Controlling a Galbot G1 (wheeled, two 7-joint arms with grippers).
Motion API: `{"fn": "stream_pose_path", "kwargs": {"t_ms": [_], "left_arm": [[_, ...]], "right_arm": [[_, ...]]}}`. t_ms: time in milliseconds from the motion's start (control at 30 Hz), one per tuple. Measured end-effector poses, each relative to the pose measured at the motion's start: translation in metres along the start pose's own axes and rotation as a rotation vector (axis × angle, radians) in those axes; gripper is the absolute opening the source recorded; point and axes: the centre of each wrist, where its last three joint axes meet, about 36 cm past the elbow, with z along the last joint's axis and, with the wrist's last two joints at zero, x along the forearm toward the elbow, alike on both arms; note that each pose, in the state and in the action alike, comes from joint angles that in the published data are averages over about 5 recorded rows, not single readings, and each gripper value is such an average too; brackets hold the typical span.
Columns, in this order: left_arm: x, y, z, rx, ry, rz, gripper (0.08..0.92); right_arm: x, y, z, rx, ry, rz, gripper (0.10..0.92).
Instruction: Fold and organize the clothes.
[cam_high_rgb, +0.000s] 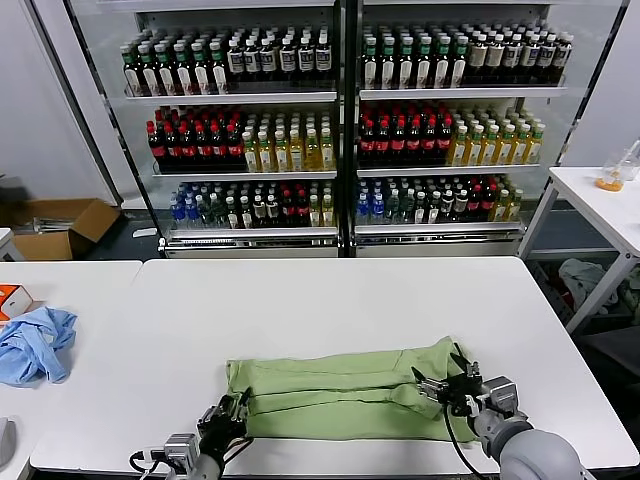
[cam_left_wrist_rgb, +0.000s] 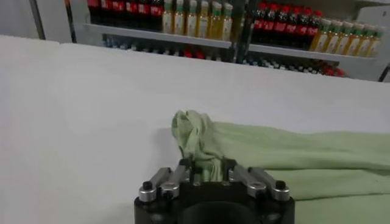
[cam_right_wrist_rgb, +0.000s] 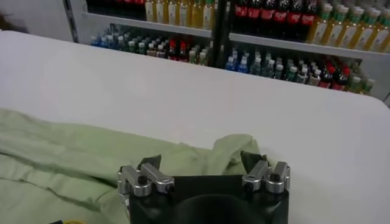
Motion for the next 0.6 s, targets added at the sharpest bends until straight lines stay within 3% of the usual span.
{"fn": "stream_pose_path", "kwargs": {"t_ms": [267, 600], "left_arm": [[-0.003, 0.008, 0.000, 0.033, 0.003, 0.012, 0.114], [-0.007, 0.043, -0.016, 0.053, -0.016, -0.034, 0.110]], "right_arm": [[-0.001, -0.001, -0.002, -0.002, -0.010, 0.004, 0.823], [-0.003, -0.004, -0.003, -0.002, -0.018, 0.009, 0.823]]}}
